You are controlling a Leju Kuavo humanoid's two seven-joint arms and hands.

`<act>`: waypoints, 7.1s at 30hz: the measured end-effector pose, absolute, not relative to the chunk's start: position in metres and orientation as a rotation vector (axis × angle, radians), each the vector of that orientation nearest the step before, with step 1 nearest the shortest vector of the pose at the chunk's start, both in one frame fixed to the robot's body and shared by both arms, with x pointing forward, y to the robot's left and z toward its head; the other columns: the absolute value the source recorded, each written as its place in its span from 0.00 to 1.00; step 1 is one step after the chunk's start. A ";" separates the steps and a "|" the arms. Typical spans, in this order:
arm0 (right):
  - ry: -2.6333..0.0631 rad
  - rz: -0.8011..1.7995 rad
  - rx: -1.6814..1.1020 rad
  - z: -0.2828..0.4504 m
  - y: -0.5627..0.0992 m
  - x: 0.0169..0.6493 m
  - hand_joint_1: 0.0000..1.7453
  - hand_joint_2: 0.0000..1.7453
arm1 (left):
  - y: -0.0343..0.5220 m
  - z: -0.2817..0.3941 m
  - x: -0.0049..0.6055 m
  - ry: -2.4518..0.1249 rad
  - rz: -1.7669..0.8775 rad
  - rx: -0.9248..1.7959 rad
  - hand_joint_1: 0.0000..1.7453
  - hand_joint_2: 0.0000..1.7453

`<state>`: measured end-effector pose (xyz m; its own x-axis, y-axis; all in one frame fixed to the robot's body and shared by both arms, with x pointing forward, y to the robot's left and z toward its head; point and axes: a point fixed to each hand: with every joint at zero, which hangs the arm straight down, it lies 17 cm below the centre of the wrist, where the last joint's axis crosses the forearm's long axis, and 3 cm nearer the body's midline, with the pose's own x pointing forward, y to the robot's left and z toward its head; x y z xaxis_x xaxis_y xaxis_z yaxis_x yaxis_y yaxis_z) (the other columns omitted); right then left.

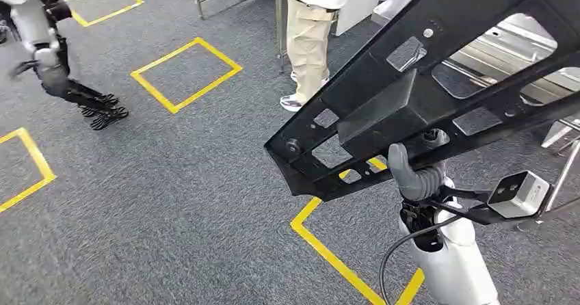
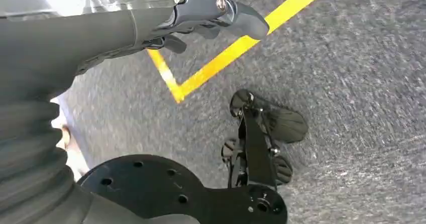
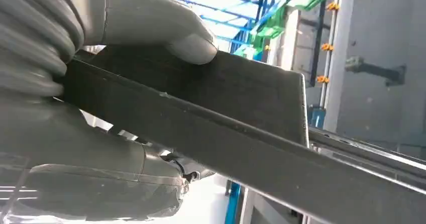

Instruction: Take the parts from the cabinet and place them on the table.

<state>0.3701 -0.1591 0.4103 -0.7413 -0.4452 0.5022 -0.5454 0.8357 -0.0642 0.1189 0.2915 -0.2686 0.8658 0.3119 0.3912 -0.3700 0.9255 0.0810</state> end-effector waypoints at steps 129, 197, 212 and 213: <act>-2.588 0.323 0.652 0.414 -0.160 0.369 1.00 1.00 | 0.294 -0.265 0.127 -0.432 0.292 0.129 0.00 1.00; -2.636 0.296 0.704 0.427 -0.164 0.366 1.00 1.00 | 0.306 -0.267 0.119 -0.419 0.346 0.164 0.00 1.00; -2.613 0.311 0.650 0.425 -0.156 0.373 1.00 1.00 | 0.310 -0.267 0.117 -0.418 0.361 0.173 0.00 1.00; -2.611 0.318 0.631 0.425 -0.156 0.375 1.00 1.00 | 0.311 -0.268 0.113 -0.413 0.363 0.176 0.00 1.00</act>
